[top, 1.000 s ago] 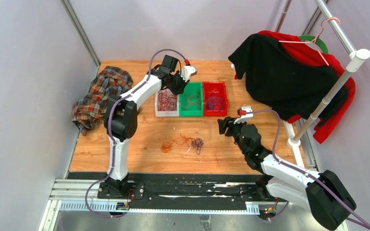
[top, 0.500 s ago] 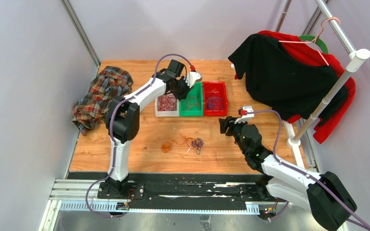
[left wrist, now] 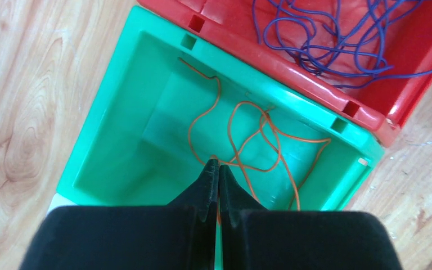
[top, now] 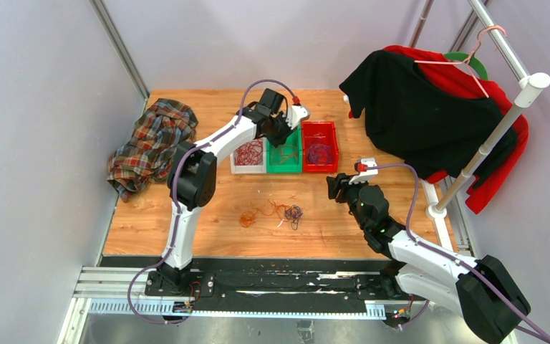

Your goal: Untangle the cables

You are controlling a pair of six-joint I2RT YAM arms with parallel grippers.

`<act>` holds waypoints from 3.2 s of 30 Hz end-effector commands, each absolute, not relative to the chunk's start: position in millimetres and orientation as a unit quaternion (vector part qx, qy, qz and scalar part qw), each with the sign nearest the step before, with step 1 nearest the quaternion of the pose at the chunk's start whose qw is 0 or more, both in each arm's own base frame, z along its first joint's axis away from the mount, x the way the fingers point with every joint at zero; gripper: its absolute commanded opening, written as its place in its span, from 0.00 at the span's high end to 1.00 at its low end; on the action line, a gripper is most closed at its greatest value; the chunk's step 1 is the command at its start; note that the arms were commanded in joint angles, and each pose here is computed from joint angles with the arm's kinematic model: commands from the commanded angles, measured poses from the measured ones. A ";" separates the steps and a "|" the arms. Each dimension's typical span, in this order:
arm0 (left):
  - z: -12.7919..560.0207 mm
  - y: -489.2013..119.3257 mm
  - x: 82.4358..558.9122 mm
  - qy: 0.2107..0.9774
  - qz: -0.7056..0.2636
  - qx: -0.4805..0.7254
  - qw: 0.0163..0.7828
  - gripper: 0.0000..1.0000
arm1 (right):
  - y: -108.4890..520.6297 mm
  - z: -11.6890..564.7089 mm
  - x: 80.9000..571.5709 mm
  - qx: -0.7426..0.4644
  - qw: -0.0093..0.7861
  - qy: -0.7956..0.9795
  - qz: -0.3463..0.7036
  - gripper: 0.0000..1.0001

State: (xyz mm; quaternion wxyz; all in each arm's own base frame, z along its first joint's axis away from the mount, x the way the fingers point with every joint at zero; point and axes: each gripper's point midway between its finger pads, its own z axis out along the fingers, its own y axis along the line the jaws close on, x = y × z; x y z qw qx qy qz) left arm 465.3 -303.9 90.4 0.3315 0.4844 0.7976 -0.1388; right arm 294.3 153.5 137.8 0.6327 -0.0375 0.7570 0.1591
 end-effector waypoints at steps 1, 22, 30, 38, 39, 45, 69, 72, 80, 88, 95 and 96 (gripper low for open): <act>85.1 -301.3 474.6 0.790 -0.117 0.489 0.350 0.99 | 148.7 140.7 297.1 -0.028 0.637 0.755 0.153 0.49; 109.4 -302.8 489.1 0.760 -0.077 0.520 0.382 0.40 | 155.7 149.5 295.8 -0.044 0.632 0.756 0.164 0.50; 177.0 -287.6 451.3 0.756 -0.094 0.522 0.384 0.01 | 155.3 159.1 294.2 -0.048 0.634 0.754 0.165 0.46; 200.2 -241.3 346.9 0.751 -0.132 0.558 0.327 0.02 | 155.8 171.6 294.0 -0.060 0.639 0.750 0.161 0.43; 194.5 -233.0 331.1 0.749 -0.134 0.567 0.316 0.02 | 156.4 171.8 293.8 -0.061 0.638 0.750 0.162 0.43; 136.1 -190.7 246.7 0.767 -0.161 0.576 0.233 0.01 | 161.2 169.1 292.4 -0.065 0.633 0.752 0.174 0.42; 40.6 -176.8 222.3 0.814 -0.168 0.532 0.162 0.75 | 167.2 162.9 289.3 -0.067 0.624 0.755 0.191 0.43; 49.4 -176.9 215.2 0.807 -0.178 0.537 0.169 0.92 | 169.0 166.1 290.4 -0.068 0.625 0.753 0.194 0.44; 129.0 -187.8 230.1 0.791 -0.180 0.537 0.234 0.99 | 197.9 186.8 283.0 -0.104 0.623 0.736 0.245 0.48; 230.2 -206.4 238.0 0.756 -0.202 0.529 0.329 0.99 | 269.5 234.7 252.2 -0.179 0.626 0.683 0.331 0.31; 256.5 -223.8 222.1 0.737 -0.238 0.532 0.342 0.99 | 323.6 278.2 223.6 -0.218 0.638 0.634 0.379 0.29; 258.3 -225.2 220.0 0.736 -0.243 0.531 0.342 0.99 | 326.8 281.8 223.0 -0.218 0.641 0.631 0.379 0.29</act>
